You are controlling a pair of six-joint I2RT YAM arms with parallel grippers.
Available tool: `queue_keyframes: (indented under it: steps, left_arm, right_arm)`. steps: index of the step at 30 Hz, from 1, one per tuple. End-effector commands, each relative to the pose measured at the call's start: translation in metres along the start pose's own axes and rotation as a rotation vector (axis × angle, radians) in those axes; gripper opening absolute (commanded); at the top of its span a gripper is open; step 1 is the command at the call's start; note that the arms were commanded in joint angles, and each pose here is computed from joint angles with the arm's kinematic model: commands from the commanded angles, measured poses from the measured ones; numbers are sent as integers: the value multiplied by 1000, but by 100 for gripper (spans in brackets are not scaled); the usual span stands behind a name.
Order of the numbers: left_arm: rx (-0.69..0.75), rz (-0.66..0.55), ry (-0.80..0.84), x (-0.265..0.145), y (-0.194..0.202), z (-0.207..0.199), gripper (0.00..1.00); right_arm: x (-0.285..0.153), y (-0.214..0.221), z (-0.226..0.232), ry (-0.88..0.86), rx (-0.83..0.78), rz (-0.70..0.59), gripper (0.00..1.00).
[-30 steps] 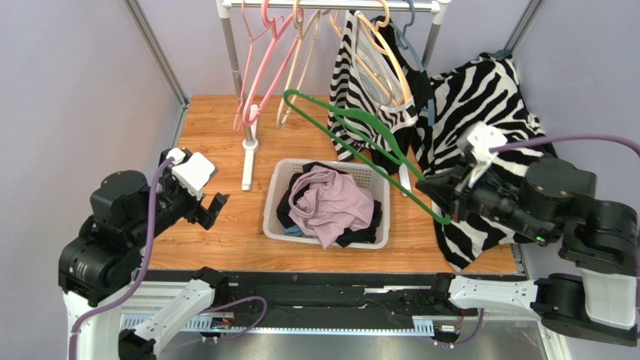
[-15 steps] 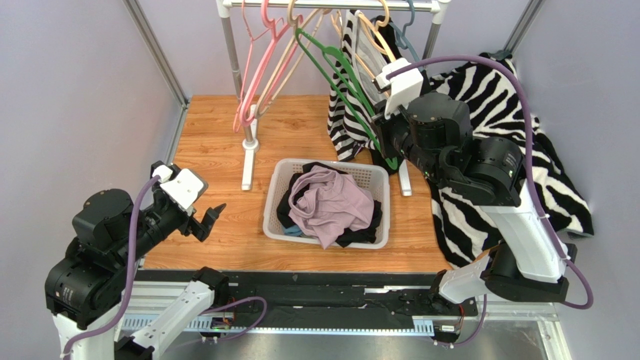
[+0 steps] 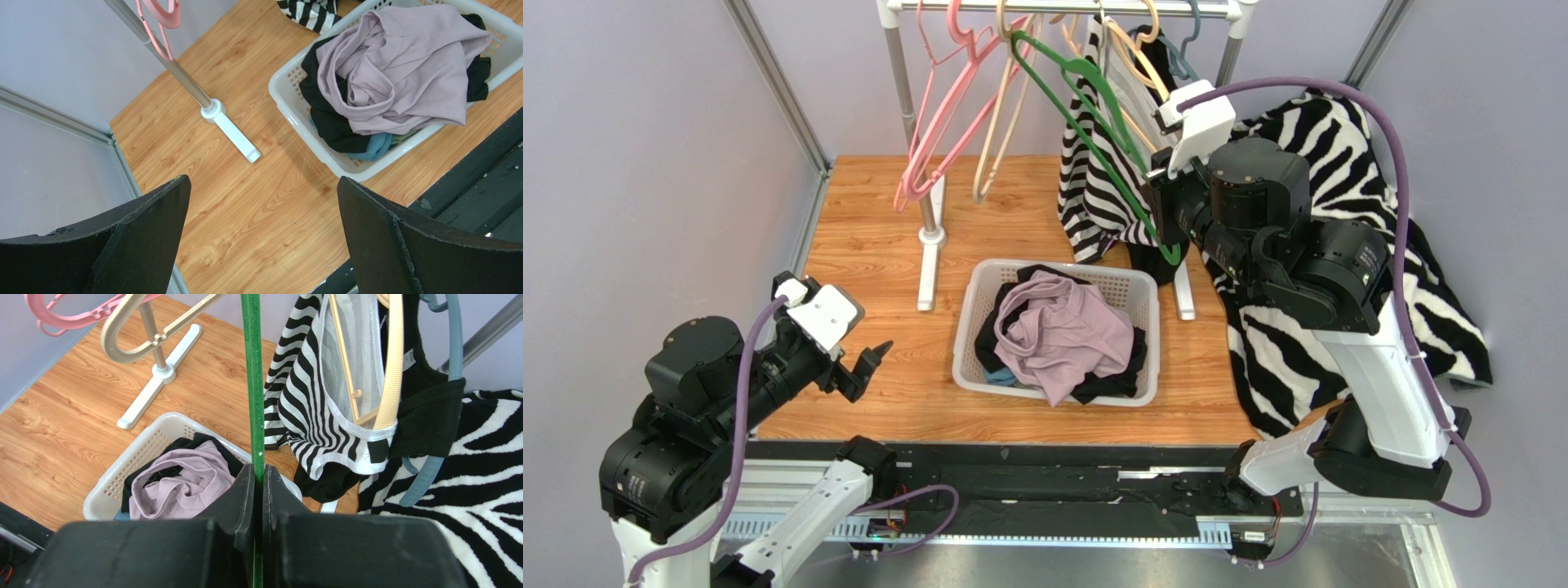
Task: Remove the tank top from the hanger
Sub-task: Place the hanger at the clothesline.
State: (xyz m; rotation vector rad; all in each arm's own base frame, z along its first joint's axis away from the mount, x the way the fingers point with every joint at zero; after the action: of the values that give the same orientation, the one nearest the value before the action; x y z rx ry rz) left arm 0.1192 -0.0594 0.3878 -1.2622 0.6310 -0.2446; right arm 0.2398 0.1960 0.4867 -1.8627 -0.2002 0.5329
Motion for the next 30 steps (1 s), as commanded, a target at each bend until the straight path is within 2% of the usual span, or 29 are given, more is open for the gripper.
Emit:
queue_keyframes:
  steps: [1, 11, 23, 30]
  left_arm:
    - [6, -18, 11, -3, -3, -2, 98]
    - [9, -12, 12, -3, 0, -3, 98]
    - [11, -3, 7, -1, 4, -2, 98]
    - [13, -3, 7, 0, 3, -1, 98]
  right_arm:
    - [9, -14, -17, 47, 57, -52, 0]
    - [52, -8, -14, 36, 46, 1, 0]
    - [101, -24, -26, 83, 57, -24, 0]
    - [135, -31, -18, 81, 64, -41, 0]
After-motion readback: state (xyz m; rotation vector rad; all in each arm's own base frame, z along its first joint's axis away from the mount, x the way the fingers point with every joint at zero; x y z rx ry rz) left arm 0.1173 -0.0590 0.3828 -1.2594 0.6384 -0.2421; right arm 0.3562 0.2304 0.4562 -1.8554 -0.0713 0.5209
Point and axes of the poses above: each gripper's point midway between its finger pads, its own x axis out along the fingers, its own z axis along the line the jaws close on, y = z × x, the point moved 1 cm from there along -x, back along the fingers, and after that the axes turned 11 degrees about -x, right-handed, at the moved point
